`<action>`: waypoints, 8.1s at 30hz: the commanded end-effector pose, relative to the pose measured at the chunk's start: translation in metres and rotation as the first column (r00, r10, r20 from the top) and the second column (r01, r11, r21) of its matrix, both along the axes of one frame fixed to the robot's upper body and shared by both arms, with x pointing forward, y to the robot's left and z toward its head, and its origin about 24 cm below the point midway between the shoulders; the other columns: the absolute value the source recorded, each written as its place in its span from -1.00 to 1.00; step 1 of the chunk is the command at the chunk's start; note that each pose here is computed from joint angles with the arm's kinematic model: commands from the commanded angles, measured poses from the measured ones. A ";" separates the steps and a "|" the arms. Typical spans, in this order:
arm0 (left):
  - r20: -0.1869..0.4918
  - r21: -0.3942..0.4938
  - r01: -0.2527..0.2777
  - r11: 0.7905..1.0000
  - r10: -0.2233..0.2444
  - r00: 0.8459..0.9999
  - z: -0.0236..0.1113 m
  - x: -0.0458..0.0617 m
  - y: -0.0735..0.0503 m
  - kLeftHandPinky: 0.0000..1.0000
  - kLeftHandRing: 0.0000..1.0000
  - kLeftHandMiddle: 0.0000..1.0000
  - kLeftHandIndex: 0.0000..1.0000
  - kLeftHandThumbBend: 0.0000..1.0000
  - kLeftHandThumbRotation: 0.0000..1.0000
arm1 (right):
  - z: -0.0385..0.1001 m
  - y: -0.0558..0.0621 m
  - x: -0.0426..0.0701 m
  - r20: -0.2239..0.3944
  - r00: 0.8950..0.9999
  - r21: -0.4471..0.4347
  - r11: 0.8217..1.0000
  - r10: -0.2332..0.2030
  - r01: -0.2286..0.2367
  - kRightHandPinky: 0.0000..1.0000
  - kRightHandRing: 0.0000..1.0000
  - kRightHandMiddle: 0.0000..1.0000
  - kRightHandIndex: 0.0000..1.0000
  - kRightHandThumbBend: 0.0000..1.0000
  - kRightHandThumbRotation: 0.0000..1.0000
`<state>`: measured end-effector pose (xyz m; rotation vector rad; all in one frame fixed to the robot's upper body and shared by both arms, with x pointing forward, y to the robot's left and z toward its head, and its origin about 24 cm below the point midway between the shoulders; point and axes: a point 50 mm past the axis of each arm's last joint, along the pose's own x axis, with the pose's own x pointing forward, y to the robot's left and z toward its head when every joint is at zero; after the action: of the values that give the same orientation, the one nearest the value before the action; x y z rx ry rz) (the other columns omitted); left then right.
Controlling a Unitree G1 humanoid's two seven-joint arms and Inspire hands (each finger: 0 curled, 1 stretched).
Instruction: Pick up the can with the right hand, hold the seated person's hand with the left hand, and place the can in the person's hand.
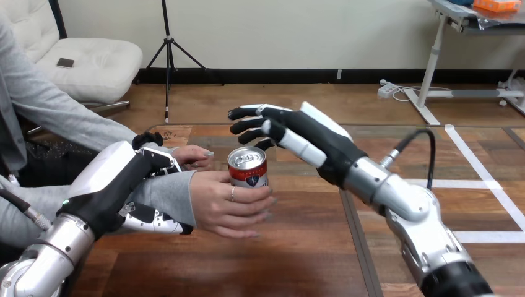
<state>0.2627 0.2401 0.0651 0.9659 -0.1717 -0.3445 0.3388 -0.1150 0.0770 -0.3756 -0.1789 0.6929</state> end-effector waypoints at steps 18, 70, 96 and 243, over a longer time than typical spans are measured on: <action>-0.200 0.043 0.107 0.993 -0.096 0.975 0.035 0.001 -0.014 -0.02 0.17 0.23 0.24 0.83 -0.79 | 0.016 -0.027 -0.014 0.080 0.993 0.110 0.991 -0.085 0.076 0.30 0.50 0.60 0.69 1.00 1.00; -0.308 0.144 0.036 0.989 0.010 0.951 0.043 -0.014 -0.020 1.00 1.00 1.00 0.99 1.00 -0.14 | 0.012 -0.040 -0.023 0.077 0.988 0.120 0.985 -0.133 0.123 0.34 0.41 0.55 0.62 1.00 1.00; -0.091 -0.058 -0.036 0.998 0.031 0.995 0.035 -0.022 -0.016 0.54 0.82 0.83 0.83 0.66 0.74 | 0.010 -0.042 -0.034 0.077 0.988 0.185 0.976 -0.130 0.114 0.31 0.40 0.54 0.61 1.00 1.00; 0.091 -0.874 -0.016 0.485 0.195 0.977 -0.026 -0.074 -0.073 0.86 0.84 0.83 0.84 -0.36 1.00 | -0.060 -0.035 -0.113 -0.238 0.935 0.555 0.754 -0.262 0.352 0.70 0.73 0.73 0.72 0.82 1.00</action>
<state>0.1842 0.1728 0.0374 -0.0441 -0.3862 0.0199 0.2152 -0.1549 -0.0015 0.2493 -0.0896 0.2825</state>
